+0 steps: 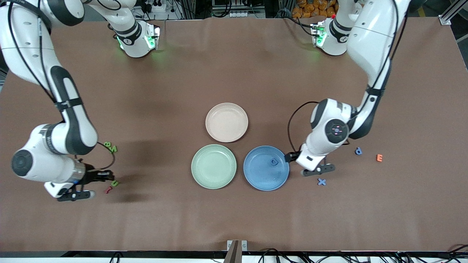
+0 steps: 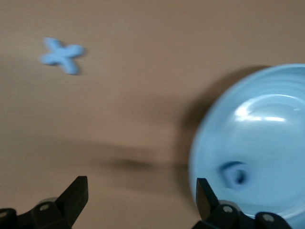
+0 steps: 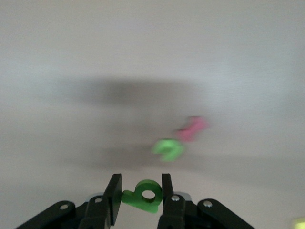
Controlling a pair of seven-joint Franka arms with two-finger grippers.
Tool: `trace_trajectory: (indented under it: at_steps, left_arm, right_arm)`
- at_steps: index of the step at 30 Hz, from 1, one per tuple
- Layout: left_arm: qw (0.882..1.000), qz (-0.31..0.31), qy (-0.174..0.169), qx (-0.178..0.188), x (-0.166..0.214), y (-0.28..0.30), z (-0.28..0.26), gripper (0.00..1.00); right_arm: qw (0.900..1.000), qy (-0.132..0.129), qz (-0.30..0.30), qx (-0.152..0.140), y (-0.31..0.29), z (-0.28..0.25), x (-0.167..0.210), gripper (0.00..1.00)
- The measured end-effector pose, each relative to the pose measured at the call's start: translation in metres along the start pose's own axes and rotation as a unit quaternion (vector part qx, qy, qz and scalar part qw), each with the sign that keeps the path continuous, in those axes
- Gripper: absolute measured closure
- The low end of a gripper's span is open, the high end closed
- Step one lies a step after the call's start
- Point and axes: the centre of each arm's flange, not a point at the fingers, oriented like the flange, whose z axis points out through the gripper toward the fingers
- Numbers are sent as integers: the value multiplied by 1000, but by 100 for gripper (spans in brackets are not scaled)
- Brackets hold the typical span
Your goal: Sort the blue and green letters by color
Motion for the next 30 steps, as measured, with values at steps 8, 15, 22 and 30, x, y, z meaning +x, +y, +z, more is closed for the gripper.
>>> trace_trajectory:
  at_steps: [8,15,22,30]
  left_arm:
    - [999,10,25,38,-24,-76,-3,0]
    - [999,-3,46,21,-88,-133,25,0]
    - [999,9,37,30,-128,-164,48,0]
    - [999,20,32,36,-137,-169,52,0]
  right_arm:
    - [996,-12,83,4,-129,10,-7,62]
    - [990,-7,142,5,-226,10,-21,62]
    - [980,-5,198,6,-282,11,-36,62]
    - [967,3,252,15,-337,24,-54,62]
